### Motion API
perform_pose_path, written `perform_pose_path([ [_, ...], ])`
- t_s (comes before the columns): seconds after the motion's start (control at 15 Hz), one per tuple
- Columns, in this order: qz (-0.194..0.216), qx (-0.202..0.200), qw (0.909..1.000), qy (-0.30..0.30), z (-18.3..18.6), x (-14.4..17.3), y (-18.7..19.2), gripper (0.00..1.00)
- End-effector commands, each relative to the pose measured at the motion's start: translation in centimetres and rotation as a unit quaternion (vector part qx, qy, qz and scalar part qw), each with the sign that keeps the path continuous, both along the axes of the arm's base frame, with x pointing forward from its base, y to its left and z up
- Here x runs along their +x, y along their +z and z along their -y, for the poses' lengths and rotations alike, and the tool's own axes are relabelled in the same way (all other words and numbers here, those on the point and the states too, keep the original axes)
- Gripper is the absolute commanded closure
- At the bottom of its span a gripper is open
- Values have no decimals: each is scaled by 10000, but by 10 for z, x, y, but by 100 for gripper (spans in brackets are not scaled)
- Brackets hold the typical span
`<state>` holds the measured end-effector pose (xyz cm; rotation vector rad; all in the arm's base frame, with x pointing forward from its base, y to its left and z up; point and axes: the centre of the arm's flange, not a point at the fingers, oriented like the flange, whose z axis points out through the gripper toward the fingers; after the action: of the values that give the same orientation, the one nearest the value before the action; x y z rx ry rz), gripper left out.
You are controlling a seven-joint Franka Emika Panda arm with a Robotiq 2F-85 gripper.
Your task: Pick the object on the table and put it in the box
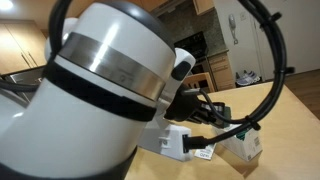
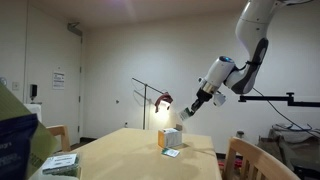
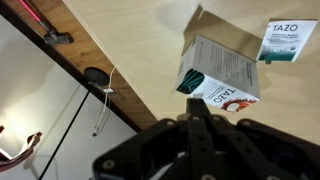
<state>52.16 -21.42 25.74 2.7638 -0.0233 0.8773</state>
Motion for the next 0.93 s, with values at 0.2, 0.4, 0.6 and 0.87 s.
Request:
perform_pose_path([
  [0.2,16,12,10000,-29,1,2,-1,99],
  [0.4,3,72,10000,-58,3,7,0,100],
  [0.6,-70,114,9998,-150,7,14,-5,100],
  [0.87,-179,164,9992,-307,13,21,-18,100],
])
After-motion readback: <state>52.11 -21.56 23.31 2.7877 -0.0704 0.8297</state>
